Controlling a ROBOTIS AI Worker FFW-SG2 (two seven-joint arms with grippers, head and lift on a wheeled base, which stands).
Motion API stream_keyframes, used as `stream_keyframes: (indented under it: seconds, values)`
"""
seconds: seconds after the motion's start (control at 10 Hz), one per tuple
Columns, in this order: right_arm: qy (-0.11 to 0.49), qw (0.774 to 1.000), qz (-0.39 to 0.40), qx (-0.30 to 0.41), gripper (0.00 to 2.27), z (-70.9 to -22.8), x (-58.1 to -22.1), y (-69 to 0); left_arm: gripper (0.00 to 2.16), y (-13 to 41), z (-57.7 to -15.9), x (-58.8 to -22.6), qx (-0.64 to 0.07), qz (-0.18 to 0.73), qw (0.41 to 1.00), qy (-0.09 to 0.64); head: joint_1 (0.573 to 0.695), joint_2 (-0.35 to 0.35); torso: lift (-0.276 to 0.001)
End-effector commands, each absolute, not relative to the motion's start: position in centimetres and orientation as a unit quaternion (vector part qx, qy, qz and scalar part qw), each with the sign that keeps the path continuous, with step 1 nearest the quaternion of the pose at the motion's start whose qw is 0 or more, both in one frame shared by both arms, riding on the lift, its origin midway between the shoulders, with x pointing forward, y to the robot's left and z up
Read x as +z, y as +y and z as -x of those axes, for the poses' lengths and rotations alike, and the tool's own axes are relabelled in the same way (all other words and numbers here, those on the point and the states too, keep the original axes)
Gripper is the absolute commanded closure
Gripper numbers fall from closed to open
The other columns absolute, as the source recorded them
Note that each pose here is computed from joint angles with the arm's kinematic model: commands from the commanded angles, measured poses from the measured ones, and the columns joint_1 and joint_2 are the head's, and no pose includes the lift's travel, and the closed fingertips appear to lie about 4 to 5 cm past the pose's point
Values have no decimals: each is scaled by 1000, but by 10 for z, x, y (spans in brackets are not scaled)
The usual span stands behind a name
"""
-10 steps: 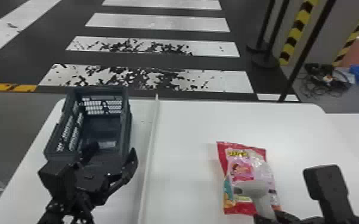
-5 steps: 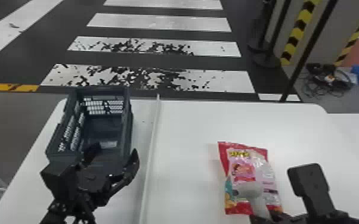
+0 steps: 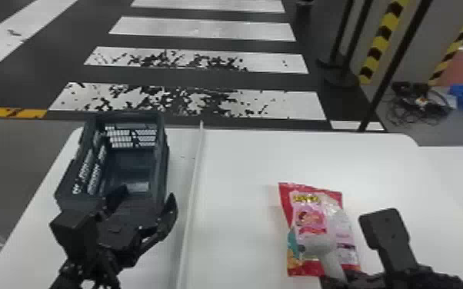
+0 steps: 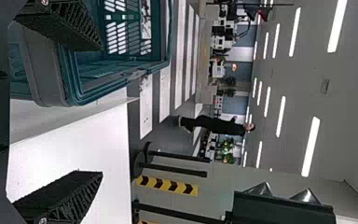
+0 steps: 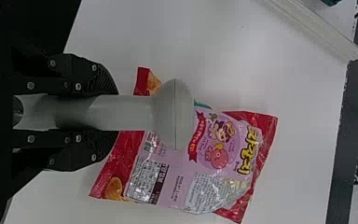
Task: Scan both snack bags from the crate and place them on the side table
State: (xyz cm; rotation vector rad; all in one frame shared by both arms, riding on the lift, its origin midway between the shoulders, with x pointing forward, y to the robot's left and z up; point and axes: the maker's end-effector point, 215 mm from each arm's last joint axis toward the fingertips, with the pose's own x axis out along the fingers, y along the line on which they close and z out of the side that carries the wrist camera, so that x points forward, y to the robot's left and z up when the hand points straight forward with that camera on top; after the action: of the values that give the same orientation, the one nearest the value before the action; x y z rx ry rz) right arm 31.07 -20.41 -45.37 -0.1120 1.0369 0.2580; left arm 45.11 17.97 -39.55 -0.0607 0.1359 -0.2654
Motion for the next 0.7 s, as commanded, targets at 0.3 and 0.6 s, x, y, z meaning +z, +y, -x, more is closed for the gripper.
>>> stream_keyframes:
  seconds: [0.3,0.6]
  values:
    - [493,860,59,120,2256,-319,-454,-204,39,181,-451,-395,-131,30,989,68,695,-37,-95]
    - [492,860,60,118,2256,-320,-454,-206,39,181,-451,-394,-131,31,989,66,695,-33,-95]
